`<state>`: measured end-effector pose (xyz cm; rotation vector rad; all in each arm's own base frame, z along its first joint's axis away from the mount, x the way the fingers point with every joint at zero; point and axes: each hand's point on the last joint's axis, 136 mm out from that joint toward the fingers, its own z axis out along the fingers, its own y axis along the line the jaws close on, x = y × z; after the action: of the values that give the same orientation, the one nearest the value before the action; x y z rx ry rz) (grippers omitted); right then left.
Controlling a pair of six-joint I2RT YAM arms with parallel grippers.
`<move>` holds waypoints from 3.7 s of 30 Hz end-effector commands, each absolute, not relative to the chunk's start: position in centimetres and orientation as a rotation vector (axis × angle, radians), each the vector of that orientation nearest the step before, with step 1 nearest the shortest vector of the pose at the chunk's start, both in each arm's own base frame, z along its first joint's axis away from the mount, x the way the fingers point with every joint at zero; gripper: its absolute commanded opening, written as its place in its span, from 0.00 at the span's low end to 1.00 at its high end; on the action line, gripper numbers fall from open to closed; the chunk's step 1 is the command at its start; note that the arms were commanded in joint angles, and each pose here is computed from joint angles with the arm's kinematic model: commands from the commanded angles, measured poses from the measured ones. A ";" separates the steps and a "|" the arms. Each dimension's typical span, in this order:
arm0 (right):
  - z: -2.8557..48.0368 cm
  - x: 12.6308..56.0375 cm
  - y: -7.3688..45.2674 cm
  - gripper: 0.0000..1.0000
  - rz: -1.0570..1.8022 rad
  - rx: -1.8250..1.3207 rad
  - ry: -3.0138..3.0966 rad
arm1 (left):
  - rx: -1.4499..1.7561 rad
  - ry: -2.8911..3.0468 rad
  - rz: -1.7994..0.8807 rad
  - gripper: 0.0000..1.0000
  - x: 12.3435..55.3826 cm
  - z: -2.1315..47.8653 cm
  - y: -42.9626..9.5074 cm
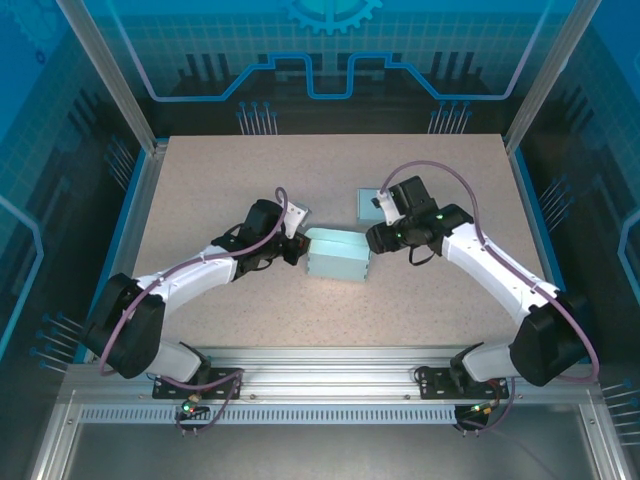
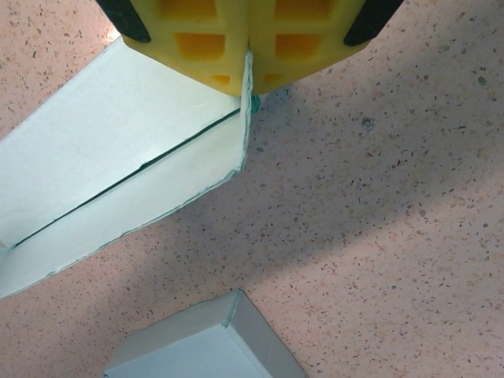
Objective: Fold the paper box
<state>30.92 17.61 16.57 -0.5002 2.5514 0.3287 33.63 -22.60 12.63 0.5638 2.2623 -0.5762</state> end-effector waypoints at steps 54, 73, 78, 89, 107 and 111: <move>11.8 32.2 19.8 0.11 0.041 -0.318 2.663 | 0.413 2.148 -0.506 0.00 34.2 13.5 -23.1; 16.6 32.4 19.8 0.59 0.126 -0.356 2.547 | 0.453 2.127 -0.470 0.00 34.2 13.1 -22.8; 16.8 33.0 18.6 0.50 0.105 -0.315 2.545 | 0.451 2.129 -0.468 0.00 34.3 12.9 -22.8; 15.4 33.9 18.6 0.36 0.131 -0.324 2.574 | 0.451 2.128 -0.472 0.00 34.4 12.9 -23.0; 15.6 33.8 20.5 0.03 0.256 -0.310 2.578 | 0.418 2.120 -0.485 0.00 34.6 12.9 -23.1; 15.2 33.7 20.9 0.03 0.260 -0.297 2.585 | 0.421 2.127 -0.491 0.00 34.7 12.7 -23.4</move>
<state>33.38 19.24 13.94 -0.3098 2.6230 0.1633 34.66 -22.43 12.44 0.4136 2.1505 -0.4553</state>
